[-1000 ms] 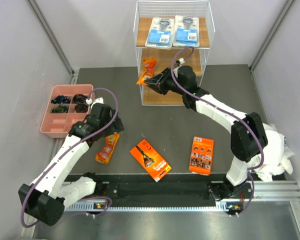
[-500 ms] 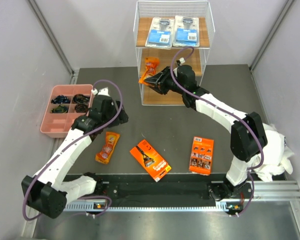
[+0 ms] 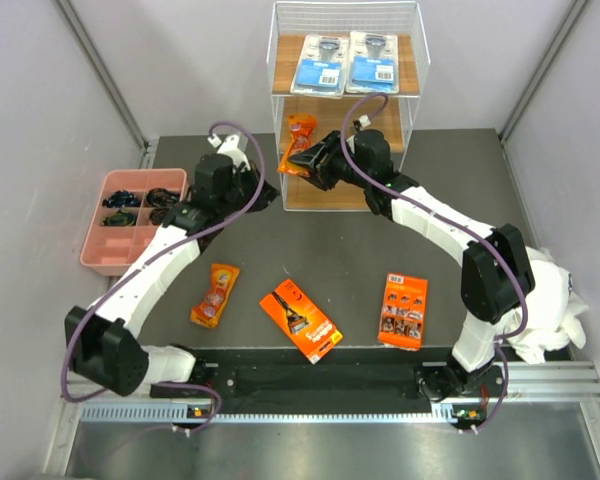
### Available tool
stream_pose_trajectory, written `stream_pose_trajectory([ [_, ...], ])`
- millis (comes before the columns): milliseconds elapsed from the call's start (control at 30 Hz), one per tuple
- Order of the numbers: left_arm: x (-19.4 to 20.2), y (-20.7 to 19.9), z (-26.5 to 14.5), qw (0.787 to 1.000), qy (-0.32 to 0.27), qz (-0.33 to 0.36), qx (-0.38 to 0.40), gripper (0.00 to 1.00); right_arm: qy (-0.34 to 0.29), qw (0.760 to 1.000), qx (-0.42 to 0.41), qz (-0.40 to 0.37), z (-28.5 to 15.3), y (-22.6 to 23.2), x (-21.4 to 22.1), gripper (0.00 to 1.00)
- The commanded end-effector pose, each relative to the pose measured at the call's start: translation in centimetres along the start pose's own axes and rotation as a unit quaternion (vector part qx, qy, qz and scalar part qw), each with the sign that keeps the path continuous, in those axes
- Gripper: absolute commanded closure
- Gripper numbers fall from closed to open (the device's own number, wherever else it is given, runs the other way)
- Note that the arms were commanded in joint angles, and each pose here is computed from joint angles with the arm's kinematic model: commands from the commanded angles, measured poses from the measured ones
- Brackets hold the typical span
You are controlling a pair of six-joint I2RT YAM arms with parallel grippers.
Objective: Place and organize the shaving razors onto the shelf
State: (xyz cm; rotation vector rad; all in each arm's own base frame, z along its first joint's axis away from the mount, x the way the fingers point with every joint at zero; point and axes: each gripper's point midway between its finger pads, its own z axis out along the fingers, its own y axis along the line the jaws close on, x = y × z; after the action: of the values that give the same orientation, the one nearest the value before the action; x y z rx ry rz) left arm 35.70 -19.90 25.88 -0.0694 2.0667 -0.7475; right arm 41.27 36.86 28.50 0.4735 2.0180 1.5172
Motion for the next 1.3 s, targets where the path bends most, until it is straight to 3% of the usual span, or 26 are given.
stream_pose_trajectory([
  [0,-4.0,-4.3,1.1,0.995,-0.041,0.019,0.089,1.00,-0.029,0.998,-0.046,-0.026,-0.9,4.1,-2.3,0.50],
  [833,-5.6,-5.9,6.1,0.988,-0.056,-0.054,0.135,1.00,-0.033,0.998,-0.051,-0.028,-2.0,5.2,-2.8,0.49],
  [1267,-5.5,-6.7,7.9,0.980,-0.048,-0.103,0.164,1.00,-0.042,0.998,-0.048,-0.026,-4.2,5.2,-2.4,0.43],
])
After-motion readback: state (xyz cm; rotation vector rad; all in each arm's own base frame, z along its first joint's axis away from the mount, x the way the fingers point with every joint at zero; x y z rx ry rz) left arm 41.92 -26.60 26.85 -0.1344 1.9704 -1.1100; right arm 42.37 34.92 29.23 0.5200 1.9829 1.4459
